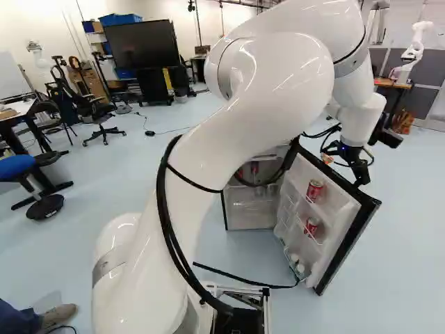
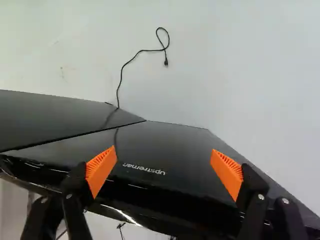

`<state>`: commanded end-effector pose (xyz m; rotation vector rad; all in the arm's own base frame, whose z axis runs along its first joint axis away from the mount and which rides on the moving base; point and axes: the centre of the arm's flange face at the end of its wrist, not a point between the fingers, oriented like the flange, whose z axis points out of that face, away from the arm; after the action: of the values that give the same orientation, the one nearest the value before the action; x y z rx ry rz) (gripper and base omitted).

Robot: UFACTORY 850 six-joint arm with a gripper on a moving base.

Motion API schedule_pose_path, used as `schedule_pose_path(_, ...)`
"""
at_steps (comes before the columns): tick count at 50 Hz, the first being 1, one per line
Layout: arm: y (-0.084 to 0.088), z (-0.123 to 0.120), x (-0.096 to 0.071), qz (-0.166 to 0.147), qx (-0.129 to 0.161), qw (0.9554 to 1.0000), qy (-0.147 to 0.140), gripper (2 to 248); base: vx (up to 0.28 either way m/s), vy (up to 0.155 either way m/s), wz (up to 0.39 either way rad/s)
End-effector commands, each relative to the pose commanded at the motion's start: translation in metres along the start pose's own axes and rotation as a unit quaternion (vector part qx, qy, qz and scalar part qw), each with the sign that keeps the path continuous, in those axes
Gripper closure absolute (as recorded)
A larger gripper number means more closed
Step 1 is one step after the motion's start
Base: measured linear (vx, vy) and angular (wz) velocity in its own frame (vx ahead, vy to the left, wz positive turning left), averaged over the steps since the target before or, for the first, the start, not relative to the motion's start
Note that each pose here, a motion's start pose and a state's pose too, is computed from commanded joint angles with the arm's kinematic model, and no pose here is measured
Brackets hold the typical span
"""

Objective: Grab a drink from the fridge

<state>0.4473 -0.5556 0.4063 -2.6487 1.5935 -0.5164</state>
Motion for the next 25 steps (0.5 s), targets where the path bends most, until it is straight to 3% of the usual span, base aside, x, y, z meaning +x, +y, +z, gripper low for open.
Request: schedule_pose_path(25, 0.0005, 0.0029, -0.0005, 0.0, -0.001, 1.0, -0.004, 3, 0.0, 0.0, 0.0)
